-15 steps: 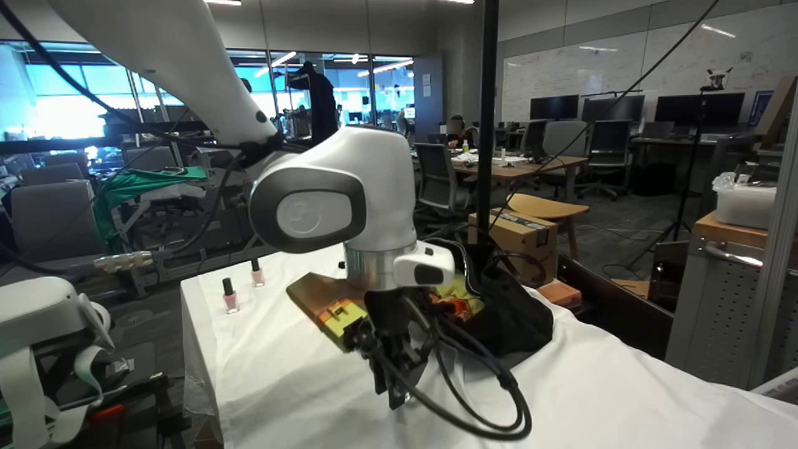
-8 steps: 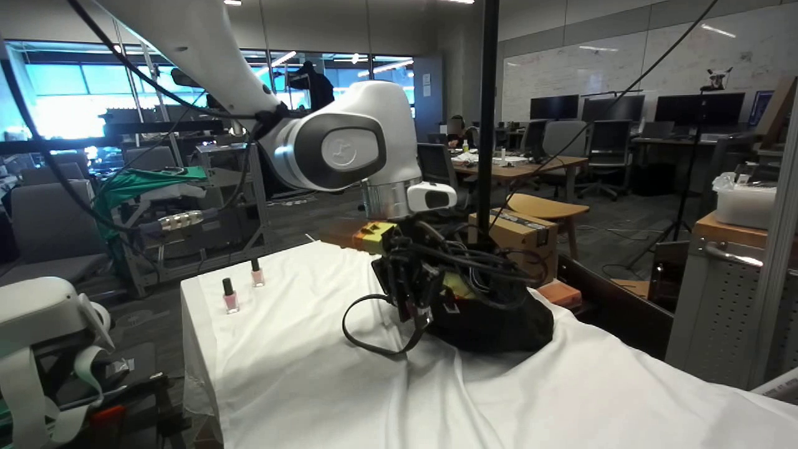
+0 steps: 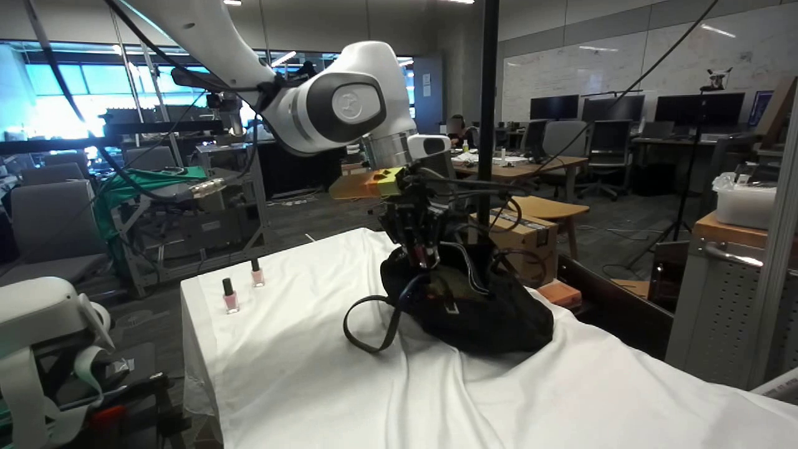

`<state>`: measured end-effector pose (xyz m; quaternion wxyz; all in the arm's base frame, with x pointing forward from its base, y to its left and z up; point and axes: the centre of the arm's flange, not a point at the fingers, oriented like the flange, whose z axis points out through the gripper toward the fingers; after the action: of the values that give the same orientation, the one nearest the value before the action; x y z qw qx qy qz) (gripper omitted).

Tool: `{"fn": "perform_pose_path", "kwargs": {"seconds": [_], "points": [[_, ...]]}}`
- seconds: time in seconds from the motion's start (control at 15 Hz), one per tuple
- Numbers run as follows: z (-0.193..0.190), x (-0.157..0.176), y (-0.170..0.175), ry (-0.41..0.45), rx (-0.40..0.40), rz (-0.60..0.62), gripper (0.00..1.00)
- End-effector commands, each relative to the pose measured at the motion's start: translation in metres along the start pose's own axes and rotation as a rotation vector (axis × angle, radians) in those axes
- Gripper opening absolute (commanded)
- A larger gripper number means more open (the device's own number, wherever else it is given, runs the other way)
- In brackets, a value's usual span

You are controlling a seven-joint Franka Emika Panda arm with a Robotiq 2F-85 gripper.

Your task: Pick up all the nail polish on the table and put them in the bag

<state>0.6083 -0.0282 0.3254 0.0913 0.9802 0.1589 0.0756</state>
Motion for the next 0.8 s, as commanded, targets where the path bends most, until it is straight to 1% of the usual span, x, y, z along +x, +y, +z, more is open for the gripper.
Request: {"fn": "perform_pose_path", "kwargs": {"seconds": [0.0,0.27,0.47,0.73], "points": [[-0.035,0.018,-0.012,0.042,-0.037,-0.053,0.15],[-0.036,0.037,-0.029,0.041,-0.051,-0.109,0.15],[-0.028,0.045,-0.04,0.02,-0.042,-0.134,0.15],[-0.013,0.051,-0.045,-0.011,-0.029,-0.149,0.15]]}}
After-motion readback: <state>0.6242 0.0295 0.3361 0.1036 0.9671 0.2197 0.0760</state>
